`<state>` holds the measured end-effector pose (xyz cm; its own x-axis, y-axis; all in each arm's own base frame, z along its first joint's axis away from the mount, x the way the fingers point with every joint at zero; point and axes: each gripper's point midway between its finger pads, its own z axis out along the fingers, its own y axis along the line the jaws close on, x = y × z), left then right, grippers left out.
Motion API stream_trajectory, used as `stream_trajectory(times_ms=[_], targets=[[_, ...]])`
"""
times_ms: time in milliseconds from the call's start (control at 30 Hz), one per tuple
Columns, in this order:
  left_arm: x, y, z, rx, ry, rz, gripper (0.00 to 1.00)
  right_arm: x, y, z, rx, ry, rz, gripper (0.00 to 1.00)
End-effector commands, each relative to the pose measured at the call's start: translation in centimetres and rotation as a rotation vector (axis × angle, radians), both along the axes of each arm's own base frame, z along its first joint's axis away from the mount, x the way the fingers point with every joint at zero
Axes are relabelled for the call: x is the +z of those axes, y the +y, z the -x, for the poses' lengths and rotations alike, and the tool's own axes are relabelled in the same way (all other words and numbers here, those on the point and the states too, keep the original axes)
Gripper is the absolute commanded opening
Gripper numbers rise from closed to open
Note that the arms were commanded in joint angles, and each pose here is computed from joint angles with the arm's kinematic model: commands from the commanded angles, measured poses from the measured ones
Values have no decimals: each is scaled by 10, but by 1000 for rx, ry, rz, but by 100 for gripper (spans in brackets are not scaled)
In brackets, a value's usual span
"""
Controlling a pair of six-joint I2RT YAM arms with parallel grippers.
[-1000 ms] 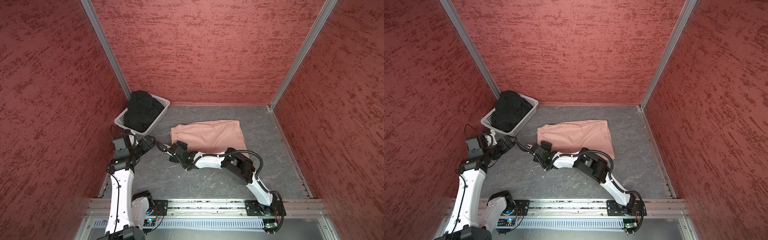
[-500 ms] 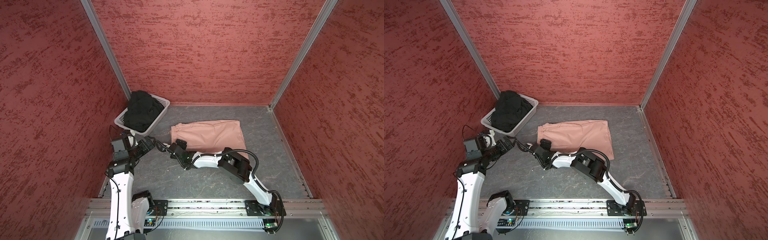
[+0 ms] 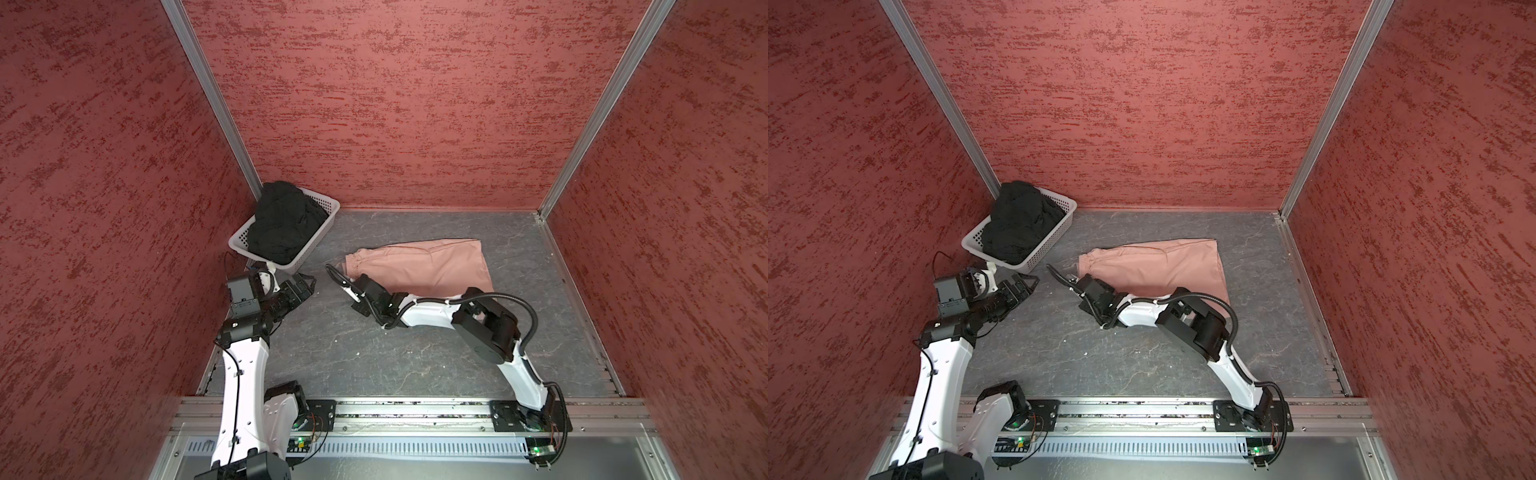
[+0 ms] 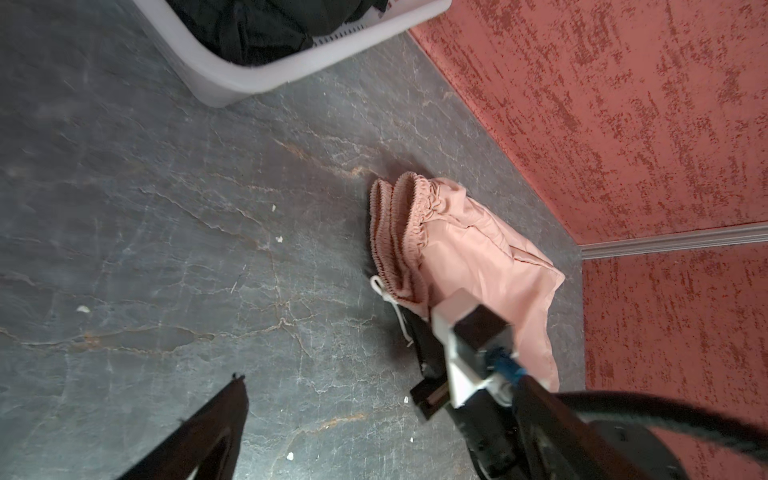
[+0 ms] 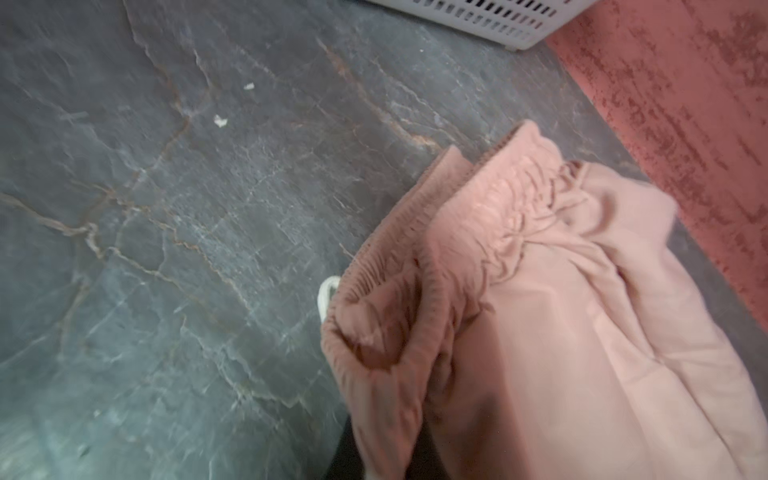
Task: Fold and stack the shorts
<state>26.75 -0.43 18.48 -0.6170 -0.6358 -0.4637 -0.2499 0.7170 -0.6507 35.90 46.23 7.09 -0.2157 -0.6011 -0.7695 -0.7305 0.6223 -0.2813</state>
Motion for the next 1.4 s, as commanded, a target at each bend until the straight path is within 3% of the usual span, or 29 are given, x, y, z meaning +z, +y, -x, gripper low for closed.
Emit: stream_trajectory(times_ms=[0, 200, 467, 1367], targets=[[-4, -12, -7, -34, -22, 64, 99, 40, 15, 5, 12, 79, -274, 0], [-30, -52, -19, -136, -12, 164, 99, 47, 9, 4, 4, 101, -382, 0], [-38, -86, -49, -216, -19, 291, 99, 43, 4, 13, 37, 106, -394, 0], [-96, -117, -112, -276, 100, 248, 100, 57, 7, 27, 111, 53, -372, 0]])
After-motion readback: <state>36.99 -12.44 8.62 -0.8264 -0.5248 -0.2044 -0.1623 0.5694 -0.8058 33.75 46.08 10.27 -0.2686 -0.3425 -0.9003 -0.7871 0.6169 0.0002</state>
